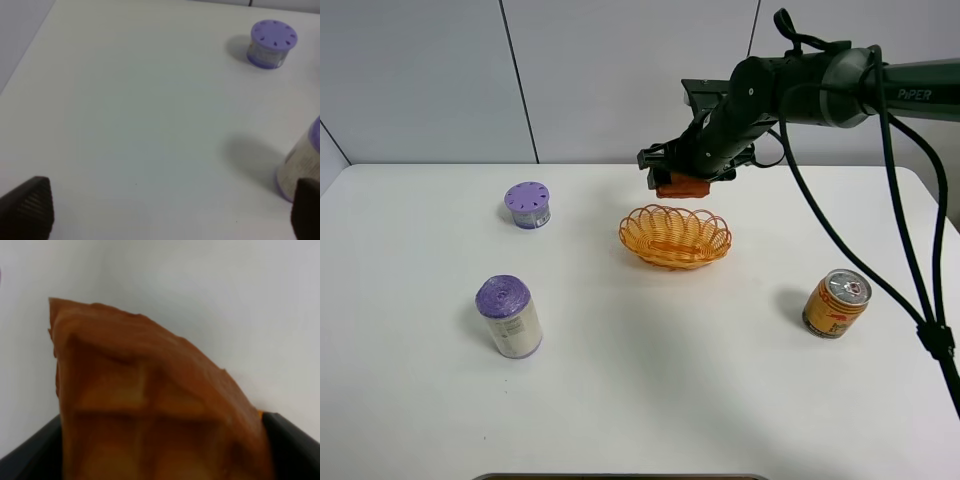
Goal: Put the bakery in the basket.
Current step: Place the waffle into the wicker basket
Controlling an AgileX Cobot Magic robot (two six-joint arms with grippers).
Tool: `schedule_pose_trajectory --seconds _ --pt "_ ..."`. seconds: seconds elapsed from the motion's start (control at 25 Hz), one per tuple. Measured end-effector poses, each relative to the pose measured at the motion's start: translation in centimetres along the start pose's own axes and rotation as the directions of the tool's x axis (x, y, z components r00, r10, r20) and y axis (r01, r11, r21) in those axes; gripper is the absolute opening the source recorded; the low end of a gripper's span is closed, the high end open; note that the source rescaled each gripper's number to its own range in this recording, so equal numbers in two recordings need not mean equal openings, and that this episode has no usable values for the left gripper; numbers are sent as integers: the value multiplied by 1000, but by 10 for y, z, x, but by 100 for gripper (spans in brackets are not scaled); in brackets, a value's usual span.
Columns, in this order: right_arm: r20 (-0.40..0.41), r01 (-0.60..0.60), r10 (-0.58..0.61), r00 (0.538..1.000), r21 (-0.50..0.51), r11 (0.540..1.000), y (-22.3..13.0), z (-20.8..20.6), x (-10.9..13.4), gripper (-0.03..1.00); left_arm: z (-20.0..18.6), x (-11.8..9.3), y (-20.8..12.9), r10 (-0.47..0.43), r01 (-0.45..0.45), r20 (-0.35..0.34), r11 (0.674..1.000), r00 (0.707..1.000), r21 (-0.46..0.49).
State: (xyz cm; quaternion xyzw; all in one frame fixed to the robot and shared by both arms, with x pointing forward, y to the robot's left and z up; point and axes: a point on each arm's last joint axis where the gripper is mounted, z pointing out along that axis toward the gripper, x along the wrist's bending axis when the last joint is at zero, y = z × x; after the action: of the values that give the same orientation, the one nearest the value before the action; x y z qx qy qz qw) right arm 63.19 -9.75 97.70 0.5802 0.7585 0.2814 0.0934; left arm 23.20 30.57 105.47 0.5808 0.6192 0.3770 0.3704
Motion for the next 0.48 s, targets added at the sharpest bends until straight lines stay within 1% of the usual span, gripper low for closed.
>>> schedule_pose_trajectory --seconds 0.16,0.28,0.48 --pt "9 -19 18 1000 28 999 -8 2 6 0 0 0 0 0 0 0 1000 1000 0" --pt "17 -34 33 999 40 999 -20 4 3 0 0 0 0 0 0 0 1000 1000 0" --pt "20 -41 40 999 21 999 -29 9 -1 0 0 0 0 0 0 0 1000 1000 0"
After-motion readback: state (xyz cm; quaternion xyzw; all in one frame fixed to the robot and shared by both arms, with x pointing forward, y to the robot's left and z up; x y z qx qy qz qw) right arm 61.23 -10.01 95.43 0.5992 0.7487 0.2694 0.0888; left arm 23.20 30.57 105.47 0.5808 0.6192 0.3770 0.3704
